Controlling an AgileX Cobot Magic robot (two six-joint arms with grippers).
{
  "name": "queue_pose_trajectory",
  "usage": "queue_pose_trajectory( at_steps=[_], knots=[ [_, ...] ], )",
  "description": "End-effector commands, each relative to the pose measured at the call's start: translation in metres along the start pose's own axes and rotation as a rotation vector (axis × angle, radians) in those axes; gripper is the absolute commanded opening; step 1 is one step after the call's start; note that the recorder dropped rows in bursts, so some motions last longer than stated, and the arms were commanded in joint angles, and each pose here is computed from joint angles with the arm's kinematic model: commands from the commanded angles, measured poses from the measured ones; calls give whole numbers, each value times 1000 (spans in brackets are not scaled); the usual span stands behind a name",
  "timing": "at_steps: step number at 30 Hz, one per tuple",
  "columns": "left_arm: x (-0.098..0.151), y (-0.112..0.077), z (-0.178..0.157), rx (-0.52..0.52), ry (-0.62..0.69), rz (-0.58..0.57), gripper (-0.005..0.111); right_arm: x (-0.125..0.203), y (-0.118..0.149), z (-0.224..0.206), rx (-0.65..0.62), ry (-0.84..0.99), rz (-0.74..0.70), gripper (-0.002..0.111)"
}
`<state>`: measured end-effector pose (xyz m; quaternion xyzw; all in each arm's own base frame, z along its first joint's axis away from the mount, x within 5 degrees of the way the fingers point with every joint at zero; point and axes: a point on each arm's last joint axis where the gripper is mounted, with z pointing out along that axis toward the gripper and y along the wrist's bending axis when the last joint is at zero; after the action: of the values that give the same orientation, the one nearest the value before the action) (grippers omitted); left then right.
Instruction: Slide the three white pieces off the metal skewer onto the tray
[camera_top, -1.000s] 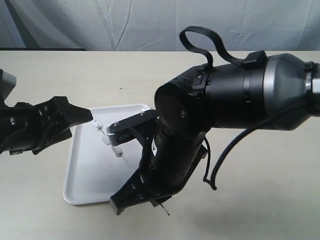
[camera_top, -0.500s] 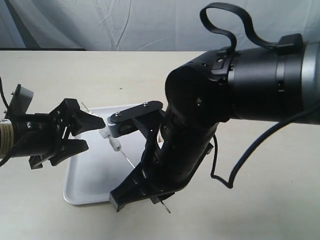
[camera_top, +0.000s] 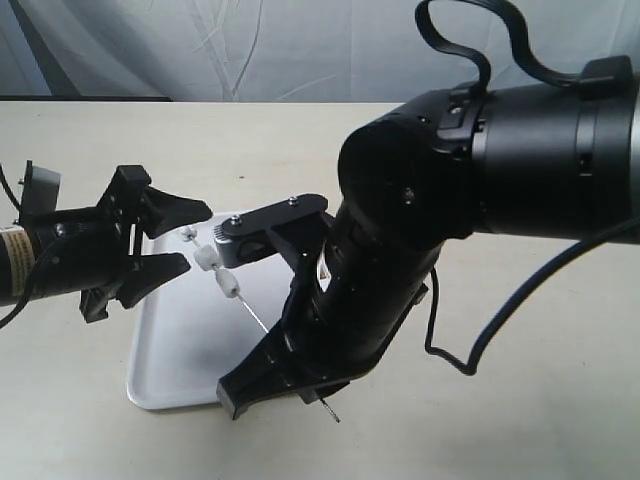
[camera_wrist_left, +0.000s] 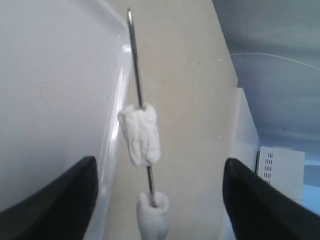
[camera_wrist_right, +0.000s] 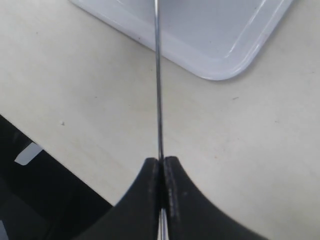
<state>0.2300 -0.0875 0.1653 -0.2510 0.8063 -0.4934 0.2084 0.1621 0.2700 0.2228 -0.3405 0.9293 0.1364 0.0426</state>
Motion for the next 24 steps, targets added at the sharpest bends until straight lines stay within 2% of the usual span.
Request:
queue_pose_trajectory(
  at_steps=[1, 9, 16, 24],
  knots=[
    [-2, 0, 1, 1, -20, -4, 66, 0, 0, -5, 0, -8, -4, -1],
    [-6, 0, 1, 7, -57, -23, 66, 2, 0, -5, 2, 12, -4, -1],
    [-3, 1, 1, -4, -30, 12, 66, 1, 2, -5, -21, 5, 6, -1],
    [-3, 1, 1, -8, -27, 17, 41, 2, 2, -5, -23, 8, 6, -1]
  ],
)
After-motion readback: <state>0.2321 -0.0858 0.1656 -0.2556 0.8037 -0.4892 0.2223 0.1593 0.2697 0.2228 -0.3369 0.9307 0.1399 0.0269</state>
